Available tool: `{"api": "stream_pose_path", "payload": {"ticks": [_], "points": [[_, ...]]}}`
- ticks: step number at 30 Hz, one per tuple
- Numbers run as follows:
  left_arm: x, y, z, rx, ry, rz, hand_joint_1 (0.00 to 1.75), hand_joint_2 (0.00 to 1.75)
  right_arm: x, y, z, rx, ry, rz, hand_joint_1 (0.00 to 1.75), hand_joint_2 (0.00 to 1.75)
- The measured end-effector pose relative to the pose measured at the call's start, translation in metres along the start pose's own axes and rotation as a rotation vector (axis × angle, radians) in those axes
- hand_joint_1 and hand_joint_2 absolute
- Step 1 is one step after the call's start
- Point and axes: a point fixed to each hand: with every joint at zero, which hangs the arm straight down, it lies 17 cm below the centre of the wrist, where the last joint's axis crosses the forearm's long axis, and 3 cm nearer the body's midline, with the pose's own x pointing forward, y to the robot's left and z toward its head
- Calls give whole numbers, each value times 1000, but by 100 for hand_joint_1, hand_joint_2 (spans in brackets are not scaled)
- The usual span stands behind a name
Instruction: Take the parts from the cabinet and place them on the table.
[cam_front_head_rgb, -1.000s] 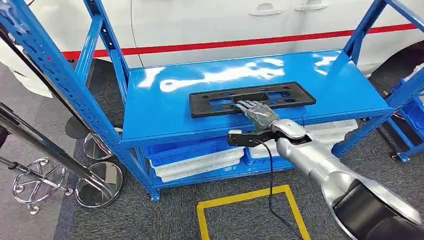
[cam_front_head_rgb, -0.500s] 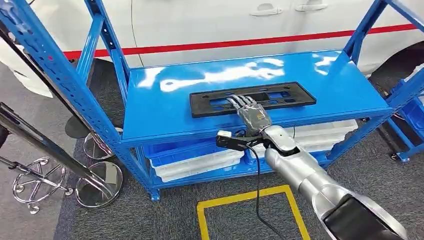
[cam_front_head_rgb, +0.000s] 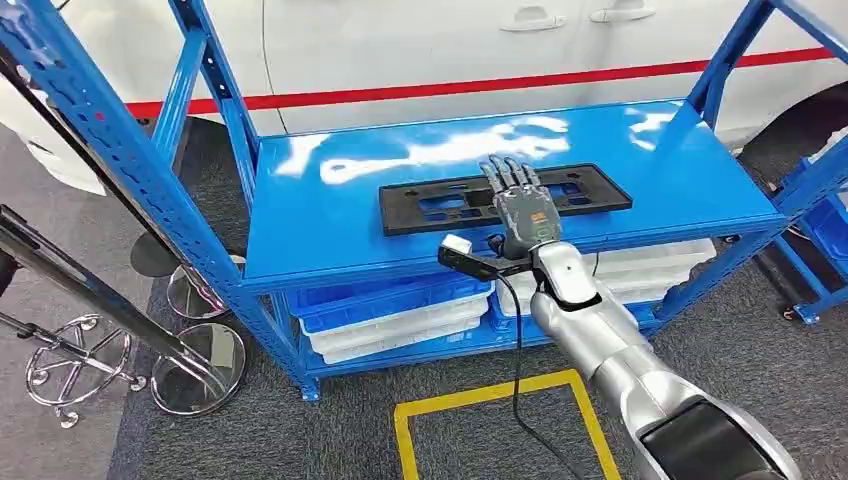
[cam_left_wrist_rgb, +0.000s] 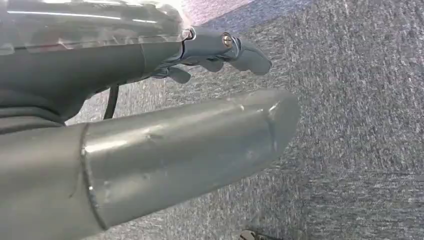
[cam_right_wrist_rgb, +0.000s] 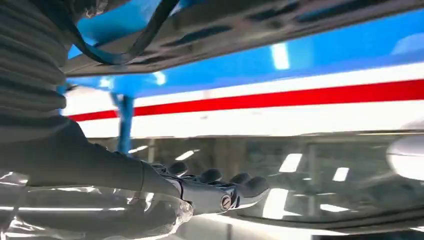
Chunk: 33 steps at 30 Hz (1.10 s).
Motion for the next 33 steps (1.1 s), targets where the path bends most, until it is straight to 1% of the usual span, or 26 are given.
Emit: {"api": "stream_pose_path", "payload": {"ticks": [3,13,21,30,33], "points": [[3,-1,-1,-2,-3,0,0,0,-18,-3,-3,-6,47,14,0,175],[6,-3,-1,-3,-6,2,0,0,-51,3,-2,9,123,51,0,175],[8,-3,-2,-4,-8,3,0,0,-94,10,3,49,218,106,0,175],[9,-4,-2,-5,-12,-1,0,0,-113,20,11,77,267,137,0,175],[10,-4,-2,-6,-12,-2,0,0,-113,25,13,90,255,124,0,175]]}}
